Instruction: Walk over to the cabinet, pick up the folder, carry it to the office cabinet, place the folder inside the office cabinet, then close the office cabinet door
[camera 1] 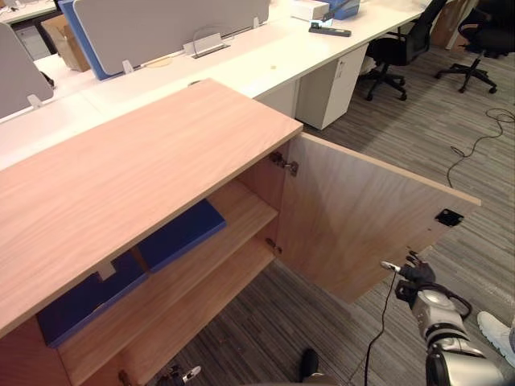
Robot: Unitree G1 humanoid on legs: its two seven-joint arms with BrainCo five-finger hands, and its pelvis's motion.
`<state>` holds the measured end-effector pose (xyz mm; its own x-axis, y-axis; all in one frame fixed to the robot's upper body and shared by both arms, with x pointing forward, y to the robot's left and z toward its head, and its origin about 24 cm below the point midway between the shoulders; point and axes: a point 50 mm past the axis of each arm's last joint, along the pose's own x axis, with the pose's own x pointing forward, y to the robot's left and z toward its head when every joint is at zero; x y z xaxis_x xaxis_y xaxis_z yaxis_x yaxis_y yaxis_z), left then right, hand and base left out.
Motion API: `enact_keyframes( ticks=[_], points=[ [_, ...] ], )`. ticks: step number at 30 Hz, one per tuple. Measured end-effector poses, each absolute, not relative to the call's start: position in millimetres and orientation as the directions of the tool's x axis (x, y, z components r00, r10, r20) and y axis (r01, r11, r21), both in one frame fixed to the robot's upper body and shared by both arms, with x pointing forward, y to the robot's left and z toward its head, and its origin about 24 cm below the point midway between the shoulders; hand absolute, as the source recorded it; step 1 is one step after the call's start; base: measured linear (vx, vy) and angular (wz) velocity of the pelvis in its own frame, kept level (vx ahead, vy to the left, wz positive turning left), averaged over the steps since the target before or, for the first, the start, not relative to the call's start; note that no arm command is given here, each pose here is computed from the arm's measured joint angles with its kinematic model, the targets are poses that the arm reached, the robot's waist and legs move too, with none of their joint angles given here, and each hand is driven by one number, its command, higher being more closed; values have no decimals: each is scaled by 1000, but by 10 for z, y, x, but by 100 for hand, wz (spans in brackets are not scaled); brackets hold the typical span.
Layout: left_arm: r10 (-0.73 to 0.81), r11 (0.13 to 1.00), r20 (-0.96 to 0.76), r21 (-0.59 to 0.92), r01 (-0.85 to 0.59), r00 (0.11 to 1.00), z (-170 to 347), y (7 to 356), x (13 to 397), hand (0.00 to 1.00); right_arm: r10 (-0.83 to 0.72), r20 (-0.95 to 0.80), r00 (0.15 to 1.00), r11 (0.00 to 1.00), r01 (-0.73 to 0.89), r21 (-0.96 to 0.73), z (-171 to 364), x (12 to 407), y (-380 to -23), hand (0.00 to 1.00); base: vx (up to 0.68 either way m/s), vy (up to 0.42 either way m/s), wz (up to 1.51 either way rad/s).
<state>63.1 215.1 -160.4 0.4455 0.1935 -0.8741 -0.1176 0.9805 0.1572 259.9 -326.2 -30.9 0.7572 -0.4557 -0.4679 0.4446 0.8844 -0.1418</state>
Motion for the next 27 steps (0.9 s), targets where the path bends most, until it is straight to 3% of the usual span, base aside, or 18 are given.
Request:
enact_keyframes(
  ticks=[17, 24, 27],
  points=[
    [183, 983, -876, 161, -86, 446, -1610, 2117, 614, 0, -449, -448, 773, 850, 525, 54, -46, 3019, -3136, 0, 12, 30, 12],
    [183, 983, -879, 162, -86, 440, -1614, 2116, 589, 0, -430, -442, 787, 869, 494, 35, -56, 3019, -3115, 0, 18, 33, 2],
    [182, 983, -880, 161, -85, 439, -1615, 2113, 586, 0, -456, -473, 754, 849, 528, 23, -197, 2839, -3198, 0, 43, 42, 0]
  ],
)
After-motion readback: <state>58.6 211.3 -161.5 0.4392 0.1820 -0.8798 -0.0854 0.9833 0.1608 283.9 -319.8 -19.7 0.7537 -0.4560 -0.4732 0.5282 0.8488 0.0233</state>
